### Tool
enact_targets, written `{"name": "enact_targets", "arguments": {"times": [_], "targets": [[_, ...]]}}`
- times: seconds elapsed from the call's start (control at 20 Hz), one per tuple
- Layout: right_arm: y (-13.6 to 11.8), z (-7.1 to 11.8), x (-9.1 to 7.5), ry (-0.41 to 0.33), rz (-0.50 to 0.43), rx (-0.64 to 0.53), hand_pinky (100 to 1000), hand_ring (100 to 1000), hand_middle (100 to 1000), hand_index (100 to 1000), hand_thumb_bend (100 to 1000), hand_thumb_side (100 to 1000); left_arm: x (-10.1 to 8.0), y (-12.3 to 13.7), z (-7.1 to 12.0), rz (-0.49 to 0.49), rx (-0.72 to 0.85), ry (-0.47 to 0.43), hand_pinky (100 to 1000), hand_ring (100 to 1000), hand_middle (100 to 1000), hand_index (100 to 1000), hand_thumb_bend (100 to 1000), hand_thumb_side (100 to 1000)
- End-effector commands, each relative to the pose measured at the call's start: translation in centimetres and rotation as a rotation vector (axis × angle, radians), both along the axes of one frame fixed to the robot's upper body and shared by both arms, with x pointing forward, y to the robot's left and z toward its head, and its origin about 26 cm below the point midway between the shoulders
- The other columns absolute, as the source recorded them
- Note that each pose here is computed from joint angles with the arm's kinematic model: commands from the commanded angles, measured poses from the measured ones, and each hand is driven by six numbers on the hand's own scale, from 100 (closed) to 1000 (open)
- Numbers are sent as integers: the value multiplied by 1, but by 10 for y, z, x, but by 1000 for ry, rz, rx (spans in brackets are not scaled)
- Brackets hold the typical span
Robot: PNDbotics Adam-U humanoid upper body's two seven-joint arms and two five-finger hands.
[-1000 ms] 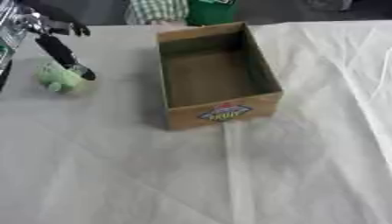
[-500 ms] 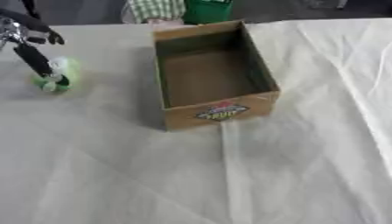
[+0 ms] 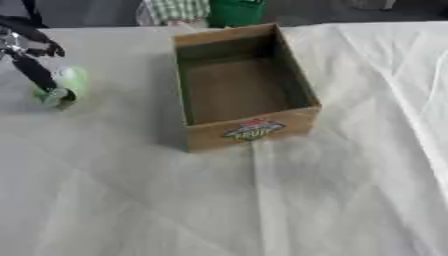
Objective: Pick up objects on the table and place them in the box.
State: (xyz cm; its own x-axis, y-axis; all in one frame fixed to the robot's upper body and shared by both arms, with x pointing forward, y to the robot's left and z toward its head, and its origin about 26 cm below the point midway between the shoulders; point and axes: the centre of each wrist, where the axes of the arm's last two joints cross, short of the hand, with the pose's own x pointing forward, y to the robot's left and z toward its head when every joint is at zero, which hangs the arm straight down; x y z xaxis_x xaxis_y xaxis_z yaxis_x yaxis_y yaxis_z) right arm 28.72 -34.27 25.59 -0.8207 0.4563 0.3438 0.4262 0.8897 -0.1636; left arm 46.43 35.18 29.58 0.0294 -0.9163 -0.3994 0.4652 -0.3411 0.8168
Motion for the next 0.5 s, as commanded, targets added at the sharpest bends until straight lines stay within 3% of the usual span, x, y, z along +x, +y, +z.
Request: {"name": "enact_targets", "arguments": {"times": [0.05, 0.5], "targets": [[0, 9, -3, -32, -4, -23, 827, 677, 746, 912, 100, 694, -1, 10, 8, 45, 12, -22, 747, 903, 913, 1000, 583, 610], [0, 9, -2, -34, -1, -22, 828, 677, 743, 912, 100, 695, 3, 11, -1, 71, 43, -37, 728, 893, 892, 1000, 568, 634]]}}
